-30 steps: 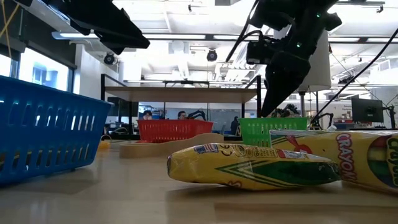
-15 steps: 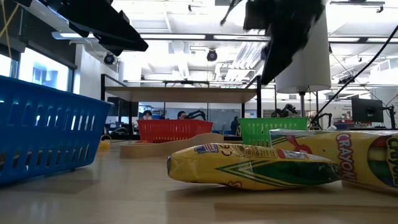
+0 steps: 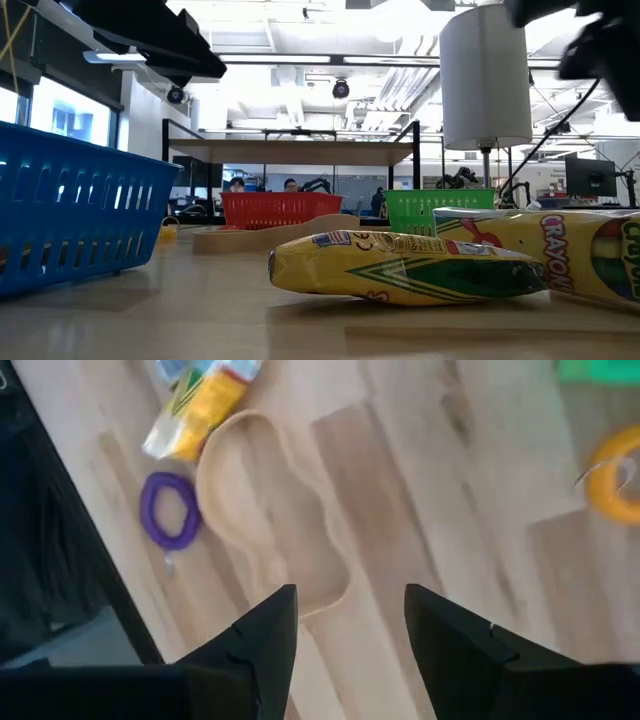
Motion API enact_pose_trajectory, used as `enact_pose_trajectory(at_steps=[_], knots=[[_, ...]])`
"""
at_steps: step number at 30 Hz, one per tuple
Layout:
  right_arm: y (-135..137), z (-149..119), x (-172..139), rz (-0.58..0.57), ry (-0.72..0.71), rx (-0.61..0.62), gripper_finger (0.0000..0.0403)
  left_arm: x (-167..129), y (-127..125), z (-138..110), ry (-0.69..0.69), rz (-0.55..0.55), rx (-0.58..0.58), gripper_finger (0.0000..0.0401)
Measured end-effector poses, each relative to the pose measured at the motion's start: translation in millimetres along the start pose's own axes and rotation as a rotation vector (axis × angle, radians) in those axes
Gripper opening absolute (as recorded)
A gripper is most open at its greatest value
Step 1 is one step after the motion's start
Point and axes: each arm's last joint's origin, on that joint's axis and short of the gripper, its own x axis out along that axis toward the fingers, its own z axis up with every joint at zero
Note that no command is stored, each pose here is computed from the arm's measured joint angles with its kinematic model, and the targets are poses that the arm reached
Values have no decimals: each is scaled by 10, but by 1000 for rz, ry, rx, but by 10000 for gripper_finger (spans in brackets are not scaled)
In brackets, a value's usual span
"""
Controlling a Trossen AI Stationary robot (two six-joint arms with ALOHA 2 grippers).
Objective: Pick & Place Office Desk Supplies
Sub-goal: Put the brown rubber band into the blue bin
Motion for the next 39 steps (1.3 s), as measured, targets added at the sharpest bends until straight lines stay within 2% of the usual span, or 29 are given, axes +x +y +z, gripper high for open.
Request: enact_pose_trajectory(at_steps=[6,12,27,39], knots=[[215,-282,15,-19,-96,-105,173,0,-1,1,-1,0,-1,124],[343,-401,68,-48,-204,-264,173,3,12,5,-3,4,-7,124],[489,-378,505,-72,-155,-274,173,4,12,4,-3,4,-21,124],[440,-321,816,-204,-117,-372,173,4,12,5,-3,4,-21,124]])
